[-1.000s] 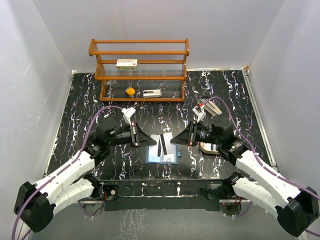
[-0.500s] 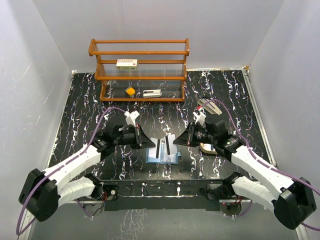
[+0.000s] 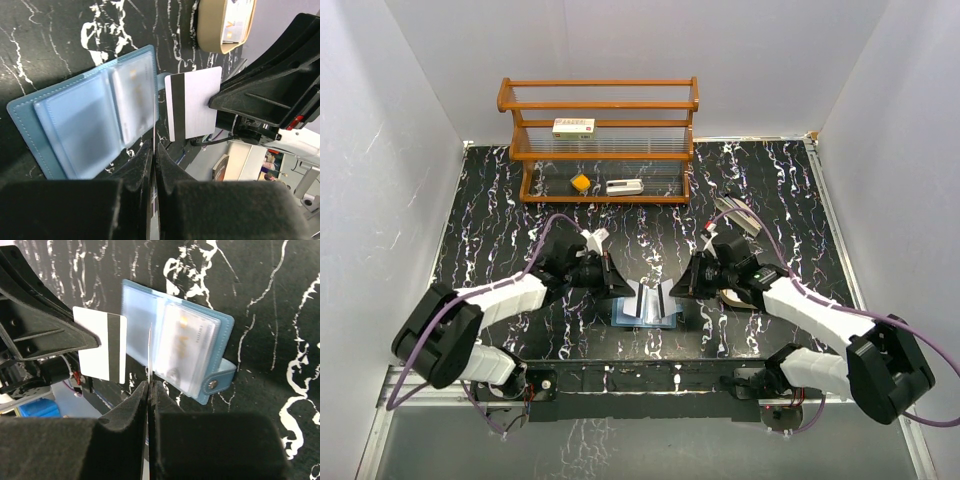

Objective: Put the credit cards into the card holder
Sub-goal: Insert the credit card into the card holder.

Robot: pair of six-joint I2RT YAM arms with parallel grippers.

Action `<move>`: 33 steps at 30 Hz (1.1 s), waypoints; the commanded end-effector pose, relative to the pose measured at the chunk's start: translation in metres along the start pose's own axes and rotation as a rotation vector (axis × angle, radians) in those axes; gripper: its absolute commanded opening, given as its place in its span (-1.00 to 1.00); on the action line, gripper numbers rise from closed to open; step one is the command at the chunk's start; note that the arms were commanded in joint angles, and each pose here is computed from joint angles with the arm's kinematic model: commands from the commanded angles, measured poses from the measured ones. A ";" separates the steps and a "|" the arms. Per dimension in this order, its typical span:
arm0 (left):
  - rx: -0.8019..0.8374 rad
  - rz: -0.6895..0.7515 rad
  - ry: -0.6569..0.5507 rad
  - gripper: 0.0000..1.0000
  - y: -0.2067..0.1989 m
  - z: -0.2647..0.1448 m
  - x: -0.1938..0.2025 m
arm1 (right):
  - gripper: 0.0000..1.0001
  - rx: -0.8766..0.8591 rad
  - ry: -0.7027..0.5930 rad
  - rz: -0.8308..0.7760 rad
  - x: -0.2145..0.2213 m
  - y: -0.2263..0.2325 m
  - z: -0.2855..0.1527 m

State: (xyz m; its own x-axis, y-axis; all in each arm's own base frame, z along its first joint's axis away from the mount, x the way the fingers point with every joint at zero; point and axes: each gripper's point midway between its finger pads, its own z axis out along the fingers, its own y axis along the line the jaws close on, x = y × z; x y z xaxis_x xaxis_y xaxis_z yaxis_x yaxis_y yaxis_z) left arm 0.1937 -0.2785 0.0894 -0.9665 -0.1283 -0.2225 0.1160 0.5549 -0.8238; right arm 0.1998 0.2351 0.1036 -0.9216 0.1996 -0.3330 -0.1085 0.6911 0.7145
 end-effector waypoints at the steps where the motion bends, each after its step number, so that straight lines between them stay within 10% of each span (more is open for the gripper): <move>1: 0.024 0.017 0.016 -1.00 0.006 0.008 0.000 | -1.00 0.016 -0.050 -0.036 -0.011 -0.006 0.008; 33: 0.005 -0.016 0.085 -1.00 0.043 0.035 0.014 | -1.00 0.158 -0.014 -0.034 0.008 -0.054 0.018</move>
State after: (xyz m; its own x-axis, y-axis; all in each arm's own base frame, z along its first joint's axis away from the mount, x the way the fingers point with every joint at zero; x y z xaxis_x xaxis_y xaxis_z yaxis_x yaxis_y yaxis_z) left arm 0.1956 -0.2860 0.0359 -0.9842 -0.0826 -0.1564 0.0836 0.5618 -0.8231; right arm 0.1976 0.2178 0.0497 -0.9325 0.1777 -0.3144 -0.0601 0.7822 0.6202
